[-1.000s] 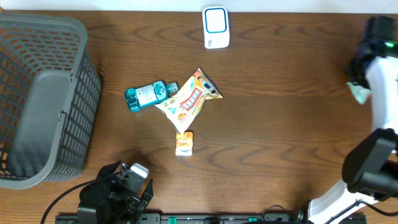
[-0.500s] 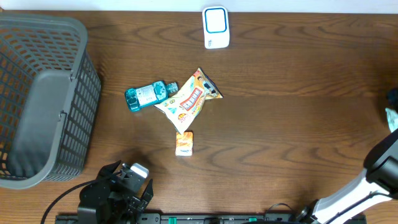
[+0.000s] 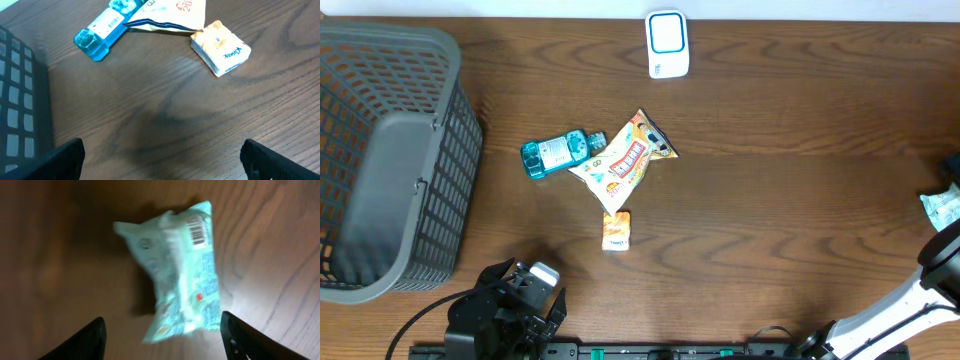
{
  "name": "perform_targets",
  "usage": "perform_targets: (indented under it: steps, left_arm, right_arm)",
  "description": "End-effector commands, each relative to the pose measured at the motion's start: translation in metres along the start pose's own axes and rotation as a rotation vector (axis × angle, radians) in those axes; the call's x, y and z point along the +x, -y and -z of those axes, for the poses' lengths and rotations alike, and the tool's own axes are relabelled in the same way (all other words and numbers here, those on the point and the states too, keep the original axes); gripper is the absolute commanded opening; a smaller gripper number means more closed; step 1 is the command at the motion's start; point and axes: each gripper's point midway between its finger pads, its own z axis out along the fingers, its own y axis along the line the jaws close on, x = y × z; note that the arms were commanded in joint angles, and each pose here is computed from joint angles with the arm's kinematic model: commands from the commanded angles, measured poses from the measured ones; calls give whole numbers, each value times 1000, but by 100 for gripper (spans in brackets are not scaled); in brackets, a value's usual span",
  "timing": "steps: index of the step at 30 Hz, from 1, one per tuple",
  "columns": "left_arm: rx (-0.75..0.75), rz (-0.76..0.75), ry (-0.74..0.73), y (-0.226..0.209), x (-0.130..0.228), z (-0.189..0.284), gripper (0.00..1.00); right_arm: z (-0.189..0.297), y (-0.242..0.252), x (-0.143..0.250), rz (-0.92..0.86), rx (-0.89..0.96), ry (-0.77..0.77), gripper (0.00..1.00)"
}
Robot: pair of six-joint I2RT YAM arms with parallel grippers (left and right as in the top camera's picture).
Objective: Scan the item barcode
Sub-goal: 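Carry the green pack right and drop it at the table's right edge, then reach the right gripper left over the printed snack bag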
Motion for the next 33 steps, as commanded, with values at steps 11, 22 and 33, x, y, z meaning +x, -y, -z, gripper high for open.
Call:
perform_targets:
  steps: [11,22,33]
  left_arm:
    - [-5,-5,-21,0,5,-1,99]
    - [-5,-5,-21,0,5,-1,99]
    - [-5,-5,-21,0,5,-1,99]
  right_arm:
    - [212,-101,26,143,-671,130,76]
    - [282,-176,182,671,-812,44,88]
    - [222,-232,364,786,-773,-307,99]
